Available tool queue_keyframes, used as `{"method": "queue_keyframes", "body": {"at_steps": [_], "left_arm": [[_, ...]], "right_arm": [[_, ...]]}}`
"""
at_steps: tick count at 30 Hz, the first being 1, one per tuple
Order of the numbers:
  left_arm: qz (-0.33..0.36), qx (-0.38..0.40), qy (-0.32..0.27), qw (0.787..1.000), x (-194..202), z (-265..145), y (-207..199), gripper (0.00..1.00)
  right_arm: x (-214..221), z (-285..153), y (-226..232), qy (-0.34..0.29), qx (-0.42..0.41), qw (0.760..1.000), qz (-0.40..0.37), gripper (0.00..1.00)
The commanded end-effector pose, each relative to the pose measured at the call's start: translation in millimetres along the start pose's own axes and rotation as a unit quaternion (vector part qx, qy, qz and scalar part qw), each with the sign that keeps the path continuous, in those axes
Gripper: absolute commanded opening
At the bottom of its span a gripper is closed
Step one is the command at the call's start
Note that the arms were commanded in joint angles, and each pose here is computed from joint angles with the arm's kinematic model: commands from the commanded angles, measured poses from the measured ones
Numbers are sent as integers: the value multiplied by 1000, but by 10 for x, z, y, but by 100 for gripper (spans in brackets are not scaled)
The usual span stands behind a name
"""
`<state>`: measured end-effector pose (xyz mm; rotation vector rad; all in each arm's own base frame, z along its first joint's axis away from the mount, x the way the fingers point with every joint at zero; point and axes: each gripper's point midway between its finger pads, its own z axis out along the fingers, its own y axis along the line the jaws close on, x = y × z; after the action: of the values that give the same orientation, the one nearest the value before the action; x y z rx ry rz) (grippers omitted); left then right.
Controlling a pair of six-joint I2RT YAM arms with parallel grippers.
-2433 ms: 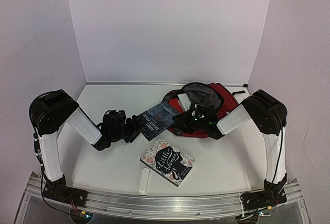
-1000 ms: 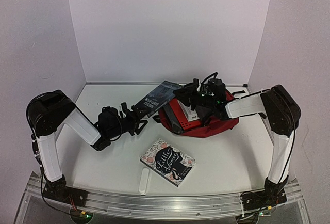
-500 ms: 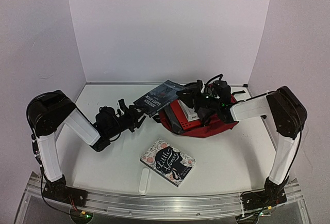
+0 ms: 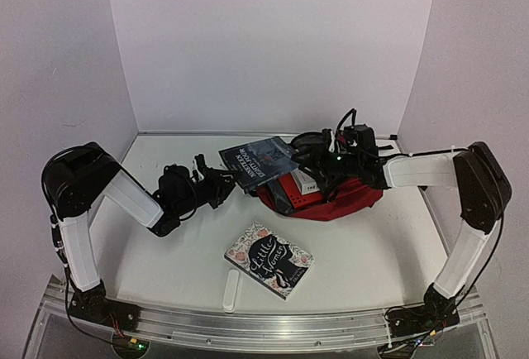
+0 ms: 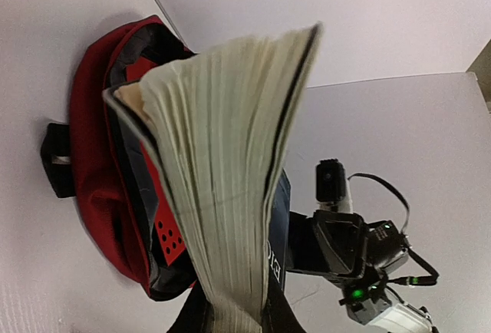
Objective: Pack the student bag
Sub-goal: Pick up the book from the center of the board.
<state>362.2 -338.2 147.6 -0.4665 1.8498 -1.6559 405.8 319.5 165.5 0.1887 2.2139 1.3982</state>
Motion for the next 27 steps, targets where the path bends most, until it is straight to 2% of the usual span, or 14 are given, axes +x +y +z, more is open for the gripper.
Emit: {"method": "queue_keyframes", "body": {"at_steps": [1, 3, 5, 12, 17, 27], "left_arm": [[34, 49, -18, 998, -158, 22, -393, 0], [33, 49, -17, 998, -182, 12, -390, 0], [33, 51, -17, 998, -203, -16, -384, 0], [52, 57, -5, 997, -216, -88, -485, 0], [76, 51, 2, 996, -213, -140, -640, 0], [118, 28, 10, 993, -208, -248, -792, 0]], "right_arm": [[-268, -311, 101, -27, 87, 984, -150, 59], [-351, -352, 42, -20, 118, 977, -178, 68], [-431, -390, -13, -5, 154, 966, -208, 69], [-700, -399, -116, 7, 234, 919, -317, 63], [-735, -221, -402, 60, 287, 895, -337, 61], [-690, 44, -823, 96, 346, 854, -376, 63]]}}
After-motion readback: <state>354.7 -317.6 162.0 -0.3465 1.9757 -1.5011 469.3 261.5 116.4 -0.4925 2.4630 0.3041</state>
